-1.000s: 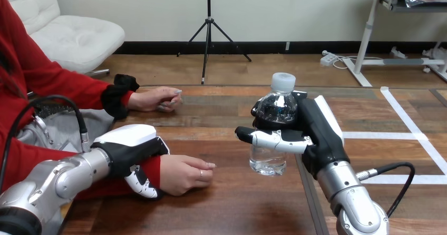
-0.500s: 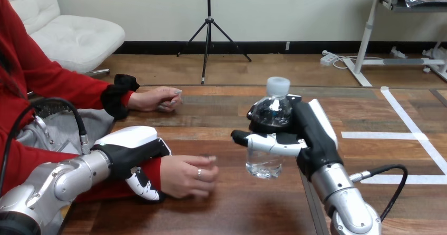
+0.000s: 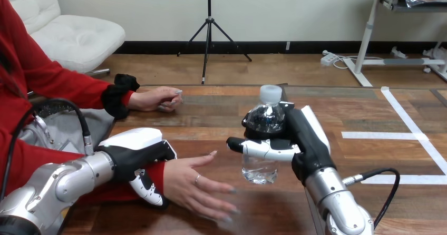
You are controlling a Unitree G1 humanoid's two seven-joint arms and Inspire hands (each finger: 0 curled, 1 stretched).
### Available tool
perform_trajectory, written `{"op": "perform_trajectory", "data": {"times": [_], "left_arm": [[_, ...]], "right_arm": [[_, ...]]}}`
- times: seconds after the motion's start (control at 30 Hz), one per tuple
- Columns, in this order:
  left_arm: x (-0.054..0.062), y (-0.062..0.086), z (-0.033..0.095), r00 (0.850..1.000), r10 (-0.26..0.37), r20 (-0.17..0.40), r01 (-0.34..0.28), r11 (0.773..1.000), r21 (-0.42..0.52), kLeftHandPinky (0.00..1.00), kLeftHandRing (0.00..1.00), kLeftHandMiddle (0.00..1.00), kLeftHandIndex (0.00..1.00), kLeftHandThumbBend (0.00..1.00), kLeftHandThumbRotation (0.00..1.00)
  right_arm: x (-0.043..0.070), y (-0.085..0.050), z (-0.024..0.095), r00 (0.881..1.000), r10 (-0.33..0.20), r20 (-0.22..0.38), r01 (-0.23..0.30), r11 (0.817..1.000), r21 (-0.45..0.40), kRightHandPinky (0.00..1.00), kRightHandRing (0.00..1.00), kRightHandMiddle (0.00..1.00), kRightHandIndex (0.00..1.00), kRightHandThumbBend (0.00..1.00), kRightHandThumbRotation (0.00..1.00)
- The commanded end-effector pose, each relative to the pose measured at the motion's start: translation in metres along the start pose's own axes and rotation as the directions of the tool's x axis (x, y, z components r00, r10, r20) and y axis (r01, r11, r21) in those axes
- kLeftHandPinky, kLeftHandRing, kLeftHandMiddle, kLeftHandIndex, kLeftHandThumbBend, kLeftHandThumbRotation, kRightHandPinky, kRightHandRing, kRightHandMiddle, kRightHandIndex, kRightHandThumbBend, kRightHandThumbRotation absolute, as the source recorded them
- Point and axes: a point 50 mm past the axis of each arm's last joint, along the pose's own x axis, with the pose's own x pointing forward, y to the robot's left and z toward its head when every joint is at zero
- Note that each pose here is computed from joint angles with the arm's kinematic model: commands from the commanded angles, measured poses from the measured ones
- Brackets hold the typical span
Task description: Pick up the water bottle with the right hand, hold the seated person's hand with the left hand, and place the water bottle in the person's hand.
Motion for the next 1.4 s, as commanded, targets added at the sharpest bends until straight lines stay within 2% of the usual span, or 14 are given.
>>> {"op": "perform_trajectory", "data": {"times": [0.0,0.8,1.37], "left_arm": [[0.002,0.031,0.021,0.989,0.115,0.094,-0.117,0.993,0.012,0.29,0.35,0.41,0.43,0.89,0.0],[-0.008,0.046,0.035,0.98,0.145,0.136,-0.149,0.989,0.018,0.26,0.33,0.4,0.43,0.87,0.0],[-0.012,0.056,0.04,0.973,0.167,0.159,-0.173,0.984,0.031,0.26,0.33,0.39,0.41,0.87,0.0]], "right_arm": [[0.024,0.001,0.032,0.989,-0.003,0.148,0.005,1.0,-0.009,0.3,0.34,0.39,0.41,0.86,0.0],[0.033,0.014,0.018,0.995,0.002,0.103,0.0,1.0,-0.019,0.31,0.35,0.39,0.41,0.85,0.0],[0.036,0.017,0.016,0.995,0.005,0.104,-0.002,1.0,-0.03,0.3,0.34,0.38,0.41,0.85,0.0]]}}
